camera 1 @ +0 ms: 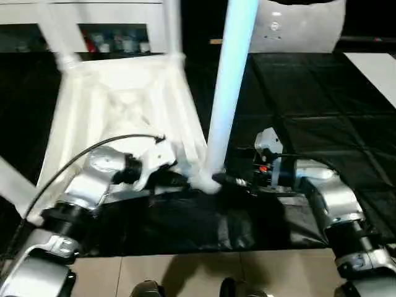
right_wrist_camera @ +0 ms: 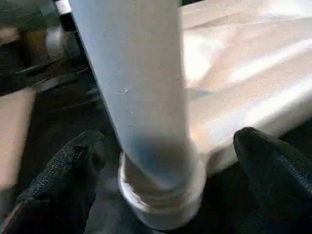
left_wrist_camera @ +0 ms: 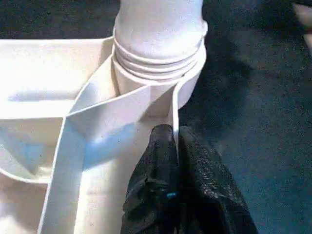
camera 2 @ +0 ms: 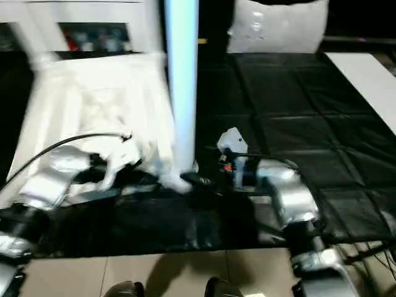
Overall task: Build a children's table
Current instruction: Rotate leg to tighten
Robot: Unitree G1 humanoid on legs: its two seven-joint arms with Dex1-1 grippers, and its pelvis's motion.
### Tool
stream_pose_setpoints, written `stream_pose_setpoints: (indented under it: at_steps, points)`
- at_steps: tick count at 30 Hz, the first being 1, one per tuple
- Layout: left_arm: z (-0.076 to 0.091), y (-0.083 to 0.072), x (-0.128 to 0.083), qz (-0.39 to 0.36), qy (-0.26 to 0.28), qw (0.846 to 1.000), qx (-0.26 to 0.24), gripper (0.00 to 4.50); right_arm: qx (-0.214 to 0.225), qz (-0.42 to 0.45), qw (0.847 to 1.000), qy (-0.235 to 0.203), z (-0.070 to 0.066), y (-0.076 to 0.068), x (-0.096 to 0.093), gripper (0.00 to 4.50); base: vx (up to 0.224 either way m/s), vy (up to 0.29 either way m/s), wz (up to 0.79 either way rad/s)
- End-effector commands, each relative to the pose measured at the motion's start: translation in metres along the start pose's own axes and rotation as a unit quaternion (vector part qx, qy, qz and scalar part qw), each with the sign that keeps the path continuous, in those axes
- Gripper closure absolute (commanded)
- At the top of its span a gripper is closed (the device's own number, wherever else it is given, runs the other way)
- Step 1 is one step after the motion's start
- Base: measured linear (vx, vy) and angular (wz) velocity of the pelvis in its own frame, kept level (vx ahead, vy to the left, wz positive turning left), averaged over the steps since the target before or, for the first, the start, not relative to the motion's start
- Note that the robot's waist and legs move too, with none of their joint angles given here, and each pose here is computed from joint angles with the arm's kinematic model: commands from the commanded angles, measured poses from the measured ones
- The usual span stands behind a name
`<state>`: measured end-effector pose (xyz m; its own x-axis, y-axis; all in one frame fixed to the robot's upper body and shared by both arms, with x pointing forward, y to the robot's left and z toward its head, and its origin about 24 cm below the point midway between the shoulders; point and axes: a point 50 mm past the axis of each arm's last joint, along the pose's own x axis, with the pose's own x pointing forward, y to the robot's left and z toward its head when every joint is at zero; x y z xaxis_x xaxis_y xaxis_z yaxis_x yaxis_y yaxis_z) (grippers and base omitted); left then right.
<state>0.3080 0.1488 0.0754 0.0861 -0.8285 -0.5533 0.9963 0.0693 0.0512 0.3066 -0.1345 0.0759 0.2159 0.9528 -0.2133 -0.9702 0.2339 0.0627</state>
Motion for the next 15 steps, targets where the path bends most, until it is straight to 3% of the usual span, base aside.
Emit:
stream_pose_setpoints:
  at_steps: [1, 2, 4, 15]
  points:
    - [0.0073, -0.0096, 0.0107, -0.068, -0.006, 0.997, 0.027, 4.50, -0.001, 0.044, 0.999, 0.003, 0.0024, 0.0026, 0.0007, 0.02, 0.000, 0.000, 0.00]
    - [0.0073, -0.0098, 0.0107, -0.070, -0.006, 0.997, 0.027, 4.50, -0.001, 0.046, 0.999, 0.003, 0.0024, 0.0027, 0.0007, 0.28, 0.000, 0.000, 0.00]
    - [0.0075, -0.0113, 0.0105, -0.085, -0.004, 0.996, 0.032, 4.50, 0.002, 0.063, 0.998, 0.006, 0.0034, 0.0030, 0.0009, 0.28, 0.000, 0.000, 0.00]
    - [0.0078, -0.0155, 0.0120, -0.133, 0.001, 0.990, 0.050, 4.50, 0.026, 0.159, 0.987, 0.030, 0.0035, 0.0076, -0.0008, 1.33, 0.000, 0.000, 0.00]
